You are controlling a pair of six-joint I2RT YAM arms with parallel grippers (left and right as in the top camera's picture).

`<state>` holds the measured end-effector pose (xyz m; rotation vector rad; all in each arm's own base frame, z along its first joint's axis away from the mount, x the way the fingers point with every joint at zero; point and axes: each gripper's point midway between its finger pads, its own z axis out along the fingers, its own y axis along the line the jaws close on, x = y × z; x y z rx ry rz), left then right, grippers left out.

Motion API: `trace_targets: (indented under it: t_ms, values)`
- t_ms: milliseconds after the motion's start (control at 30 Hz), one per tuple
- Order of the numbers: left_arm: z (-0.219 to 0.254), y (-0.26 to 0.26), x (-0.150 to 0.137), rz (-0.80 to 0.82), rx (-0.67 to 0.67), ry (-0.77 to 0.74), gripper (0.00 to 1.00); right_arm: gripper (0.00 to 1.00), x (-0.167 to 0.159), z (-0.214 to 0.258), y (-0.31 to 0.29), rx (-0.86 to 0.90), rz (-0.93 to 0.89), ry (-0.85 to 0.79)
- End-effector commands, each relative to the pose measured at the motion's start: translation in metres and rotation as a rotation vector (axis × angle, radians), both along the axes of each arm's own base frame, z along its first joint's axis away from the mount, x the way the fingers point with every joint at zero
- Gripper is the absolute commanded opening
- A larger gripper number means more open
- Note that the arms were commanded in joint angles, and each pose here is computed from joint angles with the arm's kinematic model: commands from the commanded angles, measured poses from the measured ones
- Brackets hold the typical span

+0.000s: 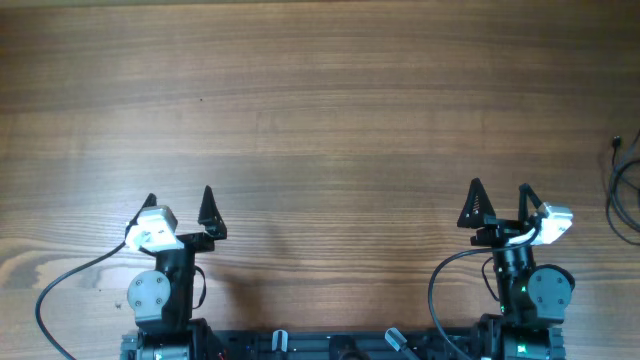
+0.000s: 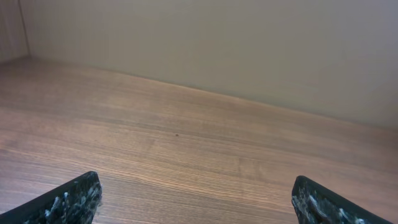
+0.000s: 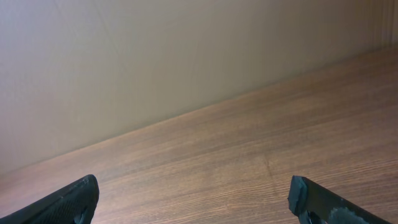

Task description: Untangle cables

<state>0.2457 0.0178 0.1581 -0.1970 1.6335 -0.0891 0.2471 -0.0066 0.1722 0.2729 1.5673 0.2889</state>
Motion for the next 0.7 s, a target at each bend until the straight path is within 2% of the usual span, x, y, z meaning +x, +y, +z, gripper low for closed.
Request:
trace_targets:
  t_ms: [0,667]
  values:
    - [-0.0015,-0.0038,-0.0001,-0.025,0.078,0.005,1.0,1.0,-0.0009,0.0045,-0.0016,0.01,-0.012,-0.017]
    - [-0.0015,-0.0032,-0.0001,-0.023,0.096,0.006,1.0,1.0,-0.0009,0.0045,-0.0017,0.009,-0.013,-0.017]
